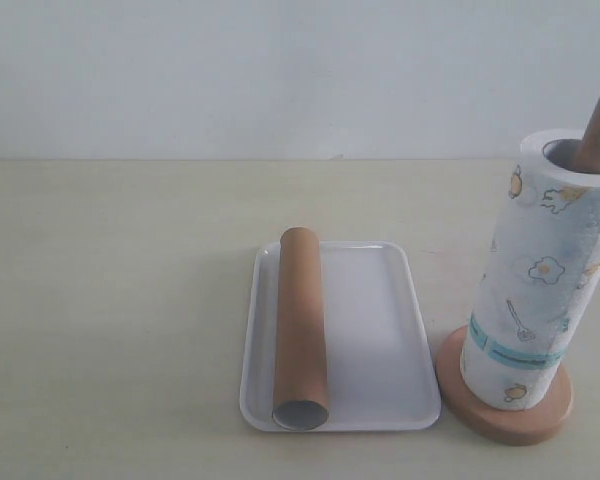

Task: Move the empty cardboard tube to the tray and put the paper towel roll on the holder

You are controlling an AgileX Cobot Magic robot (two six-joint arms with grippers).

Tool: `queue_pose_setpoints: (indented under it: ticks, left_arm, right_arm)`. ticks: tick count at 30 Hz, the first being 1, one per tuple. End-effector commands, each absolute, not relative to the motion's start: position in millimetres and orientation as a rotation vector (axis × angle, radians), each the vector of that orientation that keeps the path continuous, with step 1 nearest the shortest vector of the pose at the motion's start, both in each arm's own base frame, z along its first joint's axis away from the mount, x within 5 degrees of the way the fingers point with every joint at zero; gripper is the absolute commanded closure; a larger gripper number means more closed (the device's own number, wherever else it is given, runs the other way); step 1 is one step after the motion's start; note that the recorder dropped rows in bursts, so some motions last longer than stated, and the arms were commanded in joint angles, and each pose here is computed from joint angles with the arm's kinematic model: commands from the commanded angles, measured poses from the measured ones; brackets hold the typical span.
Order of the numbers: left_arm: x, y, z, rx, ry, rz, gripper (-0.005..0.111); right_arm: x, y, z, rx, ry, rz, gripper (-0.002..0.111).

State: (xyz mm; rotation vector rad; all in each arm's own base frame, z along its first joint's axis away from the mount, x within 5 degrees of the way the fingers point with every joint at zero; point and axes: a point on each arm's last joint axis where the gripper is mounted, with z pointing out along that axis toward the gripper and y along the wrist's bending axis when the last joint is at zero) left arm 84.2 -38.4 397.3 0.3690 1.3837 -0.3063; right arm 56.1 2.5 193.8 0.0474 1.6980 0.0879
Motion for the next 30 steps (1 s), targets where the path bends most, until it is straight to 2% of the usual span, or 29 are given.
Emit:
queue_pose_setpoints:
  ticks: [1,6,9,11,15,18,21,22,27,30]
  left_arm:
    - [83,-33,398,0.393,1.340,-0.158,0.103]
    - [64,-19,382,0.222,1.289,-0.029,0.103]
    - [51,-11,354,0.054,1.278,-0.044,0.103]
    - [44,-3,334,-0.149,1.251,-0.144,0.103]
    - [25,6,321,-0.494,1.083,-0.458,0.103]
    - [20,5,321,-0.603,1.017,-0.665,0.103]
    - [20,4,322,-0.642,0.995,-0.747,0.103]
    - [20,4,322,-0.613,1.011,-0.690,0.103]
    - [25,7,310,-0.283,1.196,-0.097,0.103]
    - [31,7,293,-0.122,1.346,0.139,0.103]
  right_arm:
    - [56,3,195,0.041,1.687,0.085,0.107]
    - [56,3,195,0.041,1.687,0.085,0.107]
    - [56,3,195,0.041,1.687,0.085,0.107]
    - [56,3,195,0.041,1.687,0.085,0.107]
    - [56,3,195,0.041,1.687,0.085,0.107]
    - [56,3,195,0.041,1.687,0.085,0.107]
    - [56,3,195,0.041,1.687,0.085,0.107]
    - [56,3,195,0.041,1.687,0.085,0.107]
    - [56,3,195,0.041,1.687,0.085,0.107]
    - [56,3,195,0.041,1.687,0.085,0.107]
